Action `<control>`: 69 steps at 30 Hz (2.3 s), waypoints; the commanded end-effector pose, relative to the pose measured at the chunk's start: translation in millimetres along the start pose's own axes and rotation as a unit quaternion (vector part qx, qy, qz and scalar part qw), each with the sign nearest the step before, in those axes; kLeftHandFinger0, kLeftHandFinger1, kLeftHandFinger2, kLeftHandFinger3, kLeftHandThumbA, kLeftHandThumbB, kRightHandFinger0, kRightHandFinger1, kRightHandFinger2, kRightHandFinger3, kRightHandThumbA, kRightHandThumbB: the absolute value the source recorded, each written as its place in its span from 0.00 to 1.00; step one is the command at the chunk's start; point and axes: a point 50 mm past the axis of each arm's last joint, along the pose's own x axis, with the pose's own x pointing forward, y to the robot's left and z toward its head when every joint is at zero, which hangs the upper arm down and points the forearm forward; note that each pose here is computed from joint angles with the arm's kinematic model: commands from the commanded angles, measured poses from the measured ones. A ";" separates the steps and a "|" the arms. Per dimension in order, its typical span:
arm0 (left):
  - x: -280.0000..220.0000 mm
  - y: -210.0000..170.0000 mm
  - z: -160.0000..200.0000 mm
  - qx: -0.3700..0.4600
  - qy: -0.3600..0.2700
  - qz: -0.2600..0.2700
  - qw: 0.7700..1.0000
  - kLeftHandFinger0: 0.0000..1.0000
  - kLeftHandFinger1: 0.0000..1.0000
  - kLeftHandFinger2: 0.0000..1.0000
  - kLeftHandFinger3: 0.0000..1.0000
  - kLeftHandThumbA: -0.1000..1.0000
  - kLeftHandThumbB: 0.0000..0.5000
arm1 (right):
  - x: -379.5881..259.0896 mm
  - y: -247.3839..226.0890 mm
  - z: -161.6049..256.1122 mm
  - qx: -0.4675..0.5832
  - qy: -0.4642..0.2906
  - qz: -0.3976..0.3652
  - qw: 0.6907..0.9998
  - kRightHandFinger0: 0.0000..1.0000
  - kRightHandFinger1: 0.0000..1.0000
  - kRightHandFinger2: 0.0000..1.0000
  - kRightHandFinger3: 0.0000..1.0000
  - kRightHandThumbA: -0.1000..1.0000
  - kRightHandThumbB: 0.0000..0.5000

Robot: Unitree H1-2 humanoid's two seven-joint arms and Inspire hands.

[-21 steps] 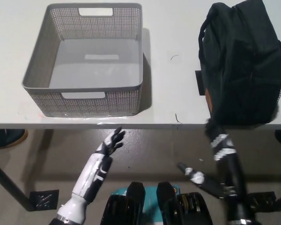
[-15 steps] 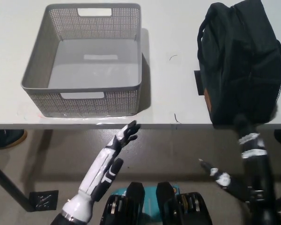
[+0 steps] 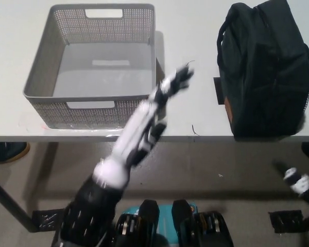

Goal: Use both hands to pick up a lunch bag on the right hand side and place it into a container on the left hand side

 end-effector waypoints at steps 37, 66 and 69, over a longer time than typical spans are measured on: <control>160.4 -66.3 -118.9 -0.185 0.273 0.088 0.940 1.00 1.00 1.00 1.00 1.00 0.73 | 180.9 -60.3 -120.6 0.041 0.090 -0.050 0.994 1.00 1.00 1.00 1.00 1.00 0.47; 143.0 -56.2 -147.1 0.325 0.221 -0.040 0.919 1.00 1.00 1.00 1.00 1.00 0.79 | 183.1 -32.1 -172.5 0.081 0.178 -0.014 0.981 1.00 1.00 1.00 1.00 1.00 0.34; 146.9 -58.3 -145.5 0.315 0.226 -0.034 0.921 1.00 1.00 1.00 1.00 1.00 0.80 | 183.8 -21.9 -188.4 0.097 0.212 -0.012 0.972 1.00 1.00 1.00 1.00 1.00 0.30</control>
